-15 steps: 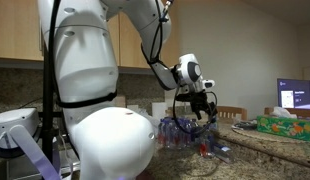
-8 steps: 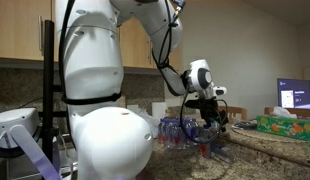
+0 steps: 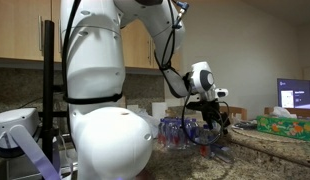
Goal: Move the two bottles upright
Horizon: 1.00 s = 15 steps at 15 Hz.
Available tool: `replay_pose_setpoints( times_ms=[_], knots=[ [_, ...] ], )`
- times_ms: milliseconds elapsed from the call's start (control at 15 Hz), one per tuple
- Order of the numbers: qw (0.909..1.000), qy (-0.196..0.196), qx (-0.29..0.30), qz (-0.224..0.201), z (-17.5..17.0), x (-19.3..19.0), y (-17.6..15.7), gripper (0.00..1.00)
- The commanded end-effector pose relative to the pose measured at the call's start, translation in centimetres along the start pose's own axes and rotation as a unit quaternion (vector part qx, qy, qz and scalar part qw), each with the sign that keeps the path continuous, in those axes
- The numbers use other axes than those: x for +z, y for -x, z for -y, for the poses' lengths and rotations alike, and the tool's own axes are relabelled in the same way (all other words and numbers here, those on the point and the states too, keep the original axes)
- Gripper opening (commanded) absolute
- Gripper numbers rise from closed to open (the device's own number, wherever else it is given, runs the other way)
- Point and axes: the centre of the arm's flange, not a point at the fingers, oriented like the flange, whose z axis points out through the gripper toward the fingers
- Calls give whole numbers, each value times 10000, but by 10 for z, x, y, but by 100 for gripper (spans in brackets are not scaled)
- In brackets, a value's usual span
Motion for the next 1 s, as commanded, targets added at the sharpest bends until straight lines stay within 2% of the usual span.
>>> replay_pose_setpoints(
  times_ms=[0, 267, 467, 933],
  knots=[
    [9997, 85, 208, -53, 7, 22, -11, 100],
    [9999, 14, 142, 2, 19, 37, -20, 100],
    [9996, 127, 134, 191, 25, 50, -23, 100],
    [9964, 65, 371, 762, 11, 95, -2, 100]
  ],
)
